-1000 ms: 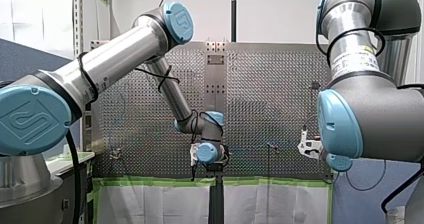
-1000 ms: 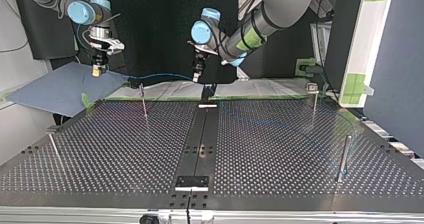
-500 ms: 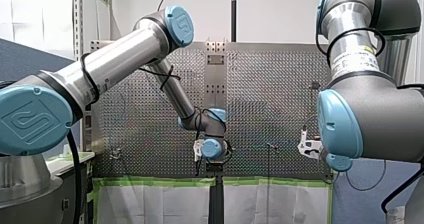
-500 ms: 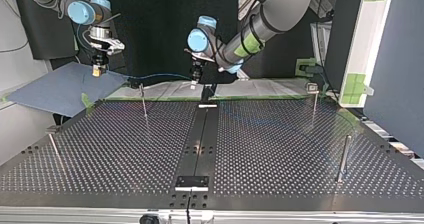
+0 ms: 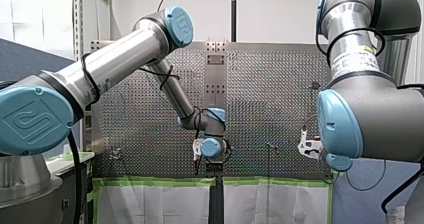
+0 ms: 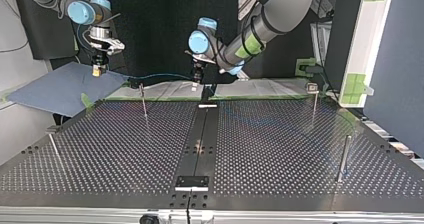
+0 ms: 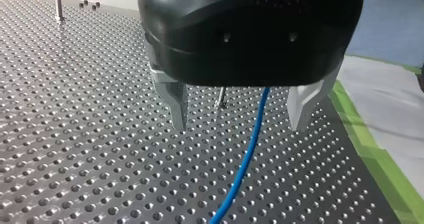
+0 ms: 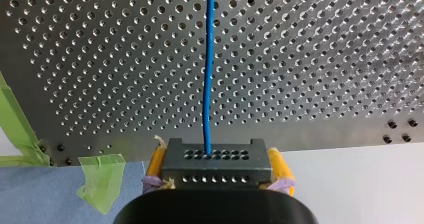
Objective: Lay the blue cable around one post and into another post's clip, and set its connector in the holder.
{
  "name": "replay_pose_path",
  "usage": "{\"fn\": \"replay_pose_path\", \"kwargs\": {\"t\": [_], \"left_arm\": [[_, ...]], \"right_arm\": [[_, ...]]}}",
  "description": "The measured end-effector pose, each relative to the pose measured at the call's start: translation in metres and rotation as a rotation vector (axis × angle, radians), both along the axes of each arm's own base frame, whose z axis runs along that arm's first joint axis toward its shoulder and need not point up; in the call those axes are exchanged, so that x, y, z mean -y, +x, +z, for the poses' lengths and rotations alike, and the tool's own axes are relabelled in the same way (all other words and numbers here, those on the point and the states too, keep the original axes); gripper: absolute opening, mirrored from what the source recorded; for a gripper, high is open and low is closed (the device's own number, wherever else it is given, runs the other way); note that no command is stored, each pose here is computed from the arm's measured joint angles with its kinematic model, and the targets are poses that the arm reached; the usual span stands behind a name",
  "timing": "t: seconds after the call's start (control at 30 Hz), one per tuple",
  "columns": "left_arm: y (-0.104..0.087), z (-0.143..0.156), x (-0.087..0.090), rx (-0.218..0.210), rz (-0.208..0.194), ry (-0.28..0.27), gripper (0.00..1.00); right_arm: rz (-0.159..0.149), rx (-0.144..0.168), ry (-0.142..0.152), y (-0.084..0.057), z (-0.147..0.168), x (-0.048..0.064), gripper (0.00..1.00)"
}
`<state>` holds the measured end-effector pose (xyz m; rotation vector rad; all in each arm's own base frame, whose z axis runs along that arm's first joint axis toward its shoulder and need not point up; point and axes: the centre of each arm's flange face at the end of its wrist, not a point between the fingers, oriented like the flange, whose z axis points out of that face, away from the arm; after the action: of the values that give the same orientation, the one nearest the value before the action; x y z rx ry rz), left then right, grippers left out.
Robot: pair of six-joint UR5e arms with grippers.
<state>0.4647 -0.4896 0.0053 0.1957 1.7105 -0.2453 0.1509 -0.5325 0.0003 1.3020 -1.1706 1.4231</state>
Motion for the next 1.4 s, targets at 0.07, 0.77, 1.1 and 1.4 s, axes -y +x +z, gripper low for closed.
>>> {"fn": "replay_pose_path", "kwargs": {"t": [0.07, 0.77, 1.1, 1.4], "left_arm": [[0.001, 0.000, 0.000, 0.003, -0.001, -0.004, 1.00], [0.005, -0.001, -0.004, -0.010, -0.026, 0.019, 1.00], [0.007, -0.001, -0.003, -0.013, -0.051, 0.001, 1.00], [0.009, 0.000, -0.002, -0.015, -0.071, -0.026, 0.66]], "right_arm": [[0.000, 0.000, 0.000, 0.000, 0.000, 0.000, 0.00], [-0.015, 0.002, -0.002, -0.008, 0.000, 0.002, 0.00], [-0.020, 0.000, 0.000, -0.010, 0.000, 0.003, 0.00], [-0.020, 0.000, 0.000, -0.011, 0.000, 0.003, 0.00]]}}
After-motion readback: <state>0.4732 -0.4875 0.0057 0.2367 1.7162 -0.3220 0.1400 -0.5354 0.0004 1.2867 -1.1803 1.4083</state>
